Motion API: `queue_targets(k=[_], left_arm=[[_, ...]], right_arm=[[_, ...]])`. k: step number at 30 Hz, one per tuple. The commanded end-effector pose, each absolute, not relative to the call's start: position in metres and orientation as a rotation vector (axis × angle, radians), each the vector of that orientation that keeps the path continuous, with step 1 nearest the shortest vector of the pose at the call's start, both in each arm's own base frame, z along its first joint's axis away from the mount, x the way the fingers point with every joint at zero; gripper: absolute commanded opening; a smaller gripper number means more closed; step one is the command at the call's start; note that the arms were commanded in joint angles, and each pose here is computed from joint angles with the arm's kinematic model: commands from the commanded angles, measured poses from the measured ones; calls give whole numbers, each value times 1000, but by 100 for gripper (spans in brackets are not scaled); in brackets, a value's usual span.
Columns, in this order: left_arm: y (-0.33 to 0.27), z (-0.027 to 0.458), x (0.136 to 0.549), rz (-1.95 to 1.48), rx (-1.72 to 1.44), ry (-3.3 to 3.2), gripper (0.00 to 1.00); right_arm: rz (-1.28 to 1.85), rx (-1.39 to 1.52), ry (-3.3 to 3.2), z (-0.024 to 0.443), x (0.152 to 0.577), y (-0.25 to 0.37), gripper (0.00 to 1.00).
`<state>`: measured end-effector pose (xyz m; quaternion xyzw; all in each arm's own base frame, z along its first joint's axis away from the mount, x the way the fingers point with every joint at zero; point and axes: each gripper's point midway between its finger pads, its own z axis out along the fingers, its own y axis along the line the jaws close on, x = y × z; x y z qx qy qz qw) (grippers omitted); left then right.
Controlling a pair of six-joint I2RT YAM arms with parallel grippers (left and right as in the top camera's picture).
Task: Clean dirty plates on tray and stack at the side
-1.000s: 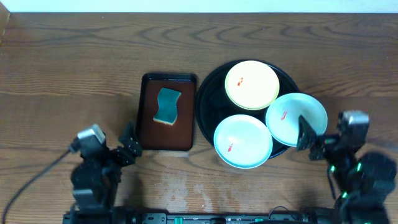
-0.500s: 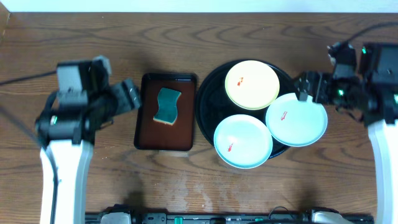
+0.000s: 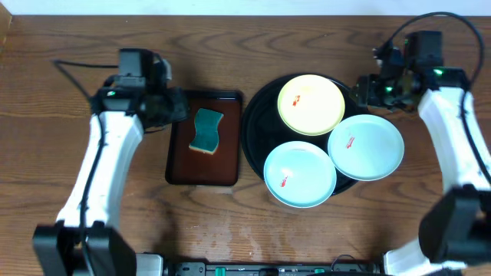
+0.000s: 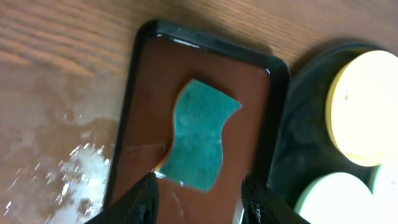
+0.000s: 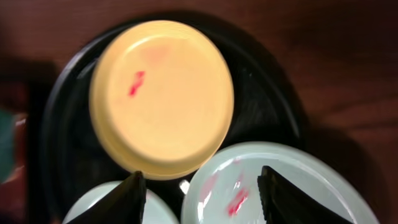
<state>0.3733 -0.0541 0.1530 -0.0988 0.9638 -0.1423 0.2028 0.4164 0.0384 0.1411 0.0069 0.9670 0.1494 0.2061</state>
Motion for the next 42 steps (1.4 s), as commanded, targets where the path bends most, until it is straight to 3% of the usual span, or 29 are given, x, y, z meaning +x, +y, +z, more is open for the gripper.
queue_targets(k=[1, 13, 21, 42], left_arm=[[-57, 143, 386, -279, -230, 2692, 46], [-88, 83, 393, -165, -111, 2809, 49], [-90, 76, 392, -161, -104, 2829, 49], [-90, 75, 390, -159, -105, 2837, 49]], right_arm=[[322, -24, 2713, 117, 434, 34, 59], [148, -137, 2729, 59, 464, 43, 60], [154, -155, 2809, 23, 457, 51, 33], [187, 93, 2893, 7, 438, 49, 14]])
